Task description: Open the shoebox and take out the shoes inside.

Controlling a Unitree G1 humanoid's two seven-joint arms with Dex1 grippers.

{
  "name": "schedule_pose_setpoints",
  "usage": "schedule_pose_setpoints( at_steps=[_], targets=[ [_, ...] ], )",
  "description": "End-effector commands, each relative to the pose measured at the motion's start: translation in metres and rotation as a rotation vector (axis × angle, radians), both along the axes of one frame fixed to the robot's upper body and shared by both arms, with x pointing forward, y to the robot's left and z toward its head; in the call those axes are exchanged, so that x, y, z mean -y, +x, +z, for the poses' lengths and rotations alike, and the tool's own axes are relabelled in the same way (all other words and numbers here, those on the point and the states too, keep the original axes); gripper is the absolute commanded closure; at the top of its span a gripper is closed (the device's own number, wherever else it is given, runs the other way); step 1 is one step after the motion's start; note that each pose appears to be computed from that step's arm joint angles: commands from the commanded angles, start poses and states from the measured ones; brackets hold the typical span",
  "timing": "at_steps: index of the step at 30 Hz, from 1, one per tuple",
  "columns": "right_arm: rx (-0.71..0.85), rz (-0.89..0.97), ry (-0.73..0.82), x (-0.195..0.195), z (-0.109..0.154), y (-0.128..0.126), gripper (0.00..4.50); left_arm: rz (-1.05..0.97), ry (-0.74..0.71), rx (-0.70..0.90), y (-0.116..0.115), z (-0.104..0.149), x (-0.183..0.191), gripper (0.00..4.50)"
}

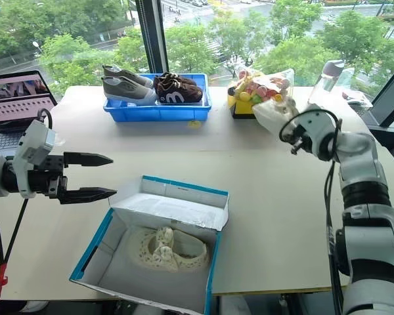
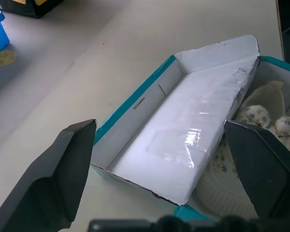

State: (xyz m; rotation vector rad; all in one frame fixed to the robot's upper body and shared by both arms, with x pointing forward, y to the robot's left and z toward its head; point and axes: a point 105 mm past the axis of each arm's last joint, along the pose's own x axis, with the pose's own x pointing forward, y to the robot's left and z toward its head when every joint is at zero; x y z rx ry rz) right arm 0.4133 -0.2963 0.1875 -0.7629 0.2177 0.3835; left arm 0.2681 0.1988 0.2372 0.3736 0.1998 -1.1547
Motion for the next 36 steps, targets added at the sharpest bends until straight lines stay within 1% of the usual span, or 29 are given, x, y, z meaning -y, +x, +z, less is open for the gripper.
schedule_pose_setpoints(
  at_steps=[1,4,5,6,7,8,10,11,13,14,15,16,19,21,22,23,24,25,27,28,30,33,34,35,36],
  targets=[
    [0.047,0.008,-0.197,0.007,0.002,-0.009,3.80,-0.021,0.007,0.044,0.001,0.008,0.002,0.00],
    [0.011,-0.008,-0.358,0.020,-0.019,-0.016,3.80,-0.029,0.006,0.044,0.001,0.008,0.003,0.00],
    [0.000,-0.003,-0.373,0.020,-0.025,-0.018,3.80,-0.030,0.007,0.044,0.001,0.008,0.003,0.00],
    [-0.011,0.012,-0.375,0.018,-0.029,-0.020,3.30,-0.031,0.007,0.043,0.001,0.008,0.003,0.00],
    [-0.042,0.044,-0.319,0.009,-0.034,-0.022,2.80,-0.033,0.007,0.043,0.001,0.008,0.004,0.00],
    [-0.061,0.071,-0.284,0.003,-0.037,-0.024,2.56,-0.034,0.007,0.042,0.001,0.008,0.004,0.00],
    [-0.094,0.096,-0.250,-0.002,-0.039,-0.027,1.85,-0.036,0.007,0.041,0.001,0.008,0.004,0.00],
    [-0.106,0.099,-0.247,-0.002,-0.039,-0.028,1.43,-0.037,0.007,0.040,0.001,0.008,0.004,0.00],
    [-0.165,0.116,-0.242,0.000,-0.041,-0.034,0.90,-0.039,0.007,0.039,0.001,0.007,0.005,0.00],
    [-0.185,0.131,-0.246,-0.001,-0.040,-0.038,0.46,-0.041,0.007,0.038,0.002,0.006,0.005,0.00],
    [-0.198,0.141,-0.249,-0.001,-0.039,-0.040,0.17,-0.042,0.006,0.037,0.002,0.006,0.005,0.00],
    [-0.211,0.157,-0.228,-0.004,-0.036,-0.044,0.08,-0.043,0.006,0.037,0.002,0.006,0.006,0.00],
    [-0.277,0.217,-0.114,-0.016,-0.021,-0.061,0.08,-0.047,0.004,0.037,0.003,0.006,0.007,0.00],
    [-0.281,0.263,0.004,-0.030,-0.003,-0.069,0.08,-0.048,0.005,0.037,0.004,0.006,0.007,0.00],
    [-0.271,0.288,0.070,-0.038,0.010,-0.073,0.08,-0.049,0.005,0.037,0.004,0.006,0.006,0.00],
    [-0.266,0.352,0.114,-0.051,0.026,-0.081,0.08,-0.050,0.005,0.036,0.004,0.006,0.006,0.00],
    [-0.268,0.396,0.136,-0.059,0.036,-0.088,0.08,-0.051,0.006,0.036,0.004,0.006,0.006,0.00],
    [-0.254,0.471,0.173,-0.077,0.052,-0.094,0.08,-0.051,0.005,0.035,0.005,0.006,0.006,0.00],
    [-0.277,0.648,0.210,-0.116,0.067,-0.111,0.08,-0.052,0.005,0.032,0.006,0.005,0.006,0.00],
    [-0.301,0.718,0.220,-0.131,0.070,-0.120,0.08,-0.052,0.005,0.032,0.006,0.005,0.006,0.00],
    [-0.367,0.842,0.210,-0.156,0.069,-0.137,0.08,-0.054,0.003,0.030,0.006,0.004,0.007,0.00],
    [-0.464,0.997,0.158,-0.187,0.054,-0.158,0.08,-0.055,-0.002,0.028,0.006,0.003,0.008,0.00],
    [-0.468,1.029,0.118,-0.194,0.047,-0.160,0.08,-0.054,-0.003,0.026,0.006,0.002,0.008,0.00],
    [-0.435,1.042,0.065,-0.201,0.041,-0.157,0.08,-0.053,-0.003,0.025,0.006,0.001,0.008,0.00],
    [-0.347,1.043,-0.005,-0.208,0.037,-0.148,0.08,-0.052,-0.003,0.024,0.005,0.000,0.008,0.00]
  ],
)
